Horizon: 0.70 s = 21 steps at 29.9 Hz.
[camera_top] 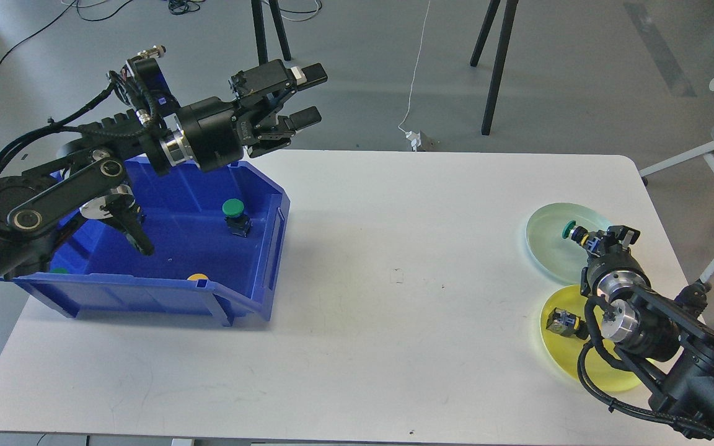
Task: Pass button and place on color plate
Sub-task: 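Open the right gripper and lift it away from the plate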
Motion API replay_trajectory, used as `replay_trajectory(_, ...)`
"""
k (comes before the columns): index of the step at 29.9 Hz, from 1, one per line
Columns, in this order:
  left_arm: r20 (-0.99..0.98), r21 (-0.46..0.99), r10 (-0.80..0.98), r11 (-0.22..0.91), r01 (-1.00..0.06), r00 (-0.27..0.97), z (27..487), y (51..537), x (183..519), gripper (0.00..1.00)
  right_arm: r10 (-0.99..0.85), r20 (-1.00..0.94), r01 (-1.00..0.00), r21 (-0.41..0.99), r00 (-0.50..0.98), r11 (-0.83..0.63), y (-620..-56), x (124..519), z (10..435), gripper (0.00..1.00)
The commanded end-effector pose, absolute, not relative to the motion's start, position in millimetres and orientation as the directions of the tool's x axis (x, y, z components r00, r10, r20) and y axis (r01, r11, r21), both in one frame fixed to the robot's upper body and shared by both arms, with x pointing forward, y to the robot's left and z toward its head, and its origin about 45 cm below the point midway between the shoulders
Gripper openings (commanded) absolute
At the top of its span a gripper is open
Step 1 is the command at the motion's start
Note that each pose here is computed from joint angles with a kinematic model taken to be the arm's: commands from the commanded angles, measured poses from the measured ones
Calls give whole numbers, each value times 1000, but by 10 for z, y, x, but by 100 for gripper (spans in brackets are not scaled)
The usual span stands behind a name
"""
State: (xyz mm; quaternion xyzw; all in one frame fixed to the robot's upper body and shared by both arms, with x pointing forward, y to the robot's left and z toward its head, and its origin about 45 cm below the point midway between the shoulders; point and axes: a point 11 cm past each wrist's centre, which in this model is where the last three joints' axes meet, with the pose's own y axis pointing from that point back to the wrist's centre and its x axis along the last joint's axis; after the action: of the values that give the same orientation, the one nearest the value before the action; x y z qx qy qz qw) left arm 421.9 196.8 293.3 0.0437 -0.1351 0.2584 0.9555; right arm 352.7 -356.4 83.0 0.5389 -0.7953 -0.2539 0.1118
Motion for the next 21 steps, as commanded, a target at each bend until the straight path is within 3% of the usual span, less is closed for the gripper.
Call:
replay_trajectory(1, 281, 14, 482, 863, -506, 830, 2932, 1968, 4218, 94, -916, -108, -809, 518, -385, 279, -3522, 3543, 858, 100)
replay_trajectory(7, 247, -10, 496, 860, -510, 832, 2941, 1944, 4220, 94, -940, -180, -870, 458, -290, 181, -3235, 3633, 1151, 100)
replay_trajectory(12, 124, -82, 581, 814, -575, 805, 2959, 2087, 4272, 95, -971, -170, -956, 267, -169, 120, -3334, 3699, 1895, 100)
replay_trajectory(16, -56, -167, 706, 690, -704, 706, 2920, 2480, 4380, 95, -939, -289, -975, 69, 185, -213, -3177, 3760, 2386, 100)
replay_trajectory(21, -230, -207, 812, 498, -842, 537, 2730, 3097, 4388, 95, -770, -391, -860, -145, 504, -489, -3017, 3714, 2758, 100)
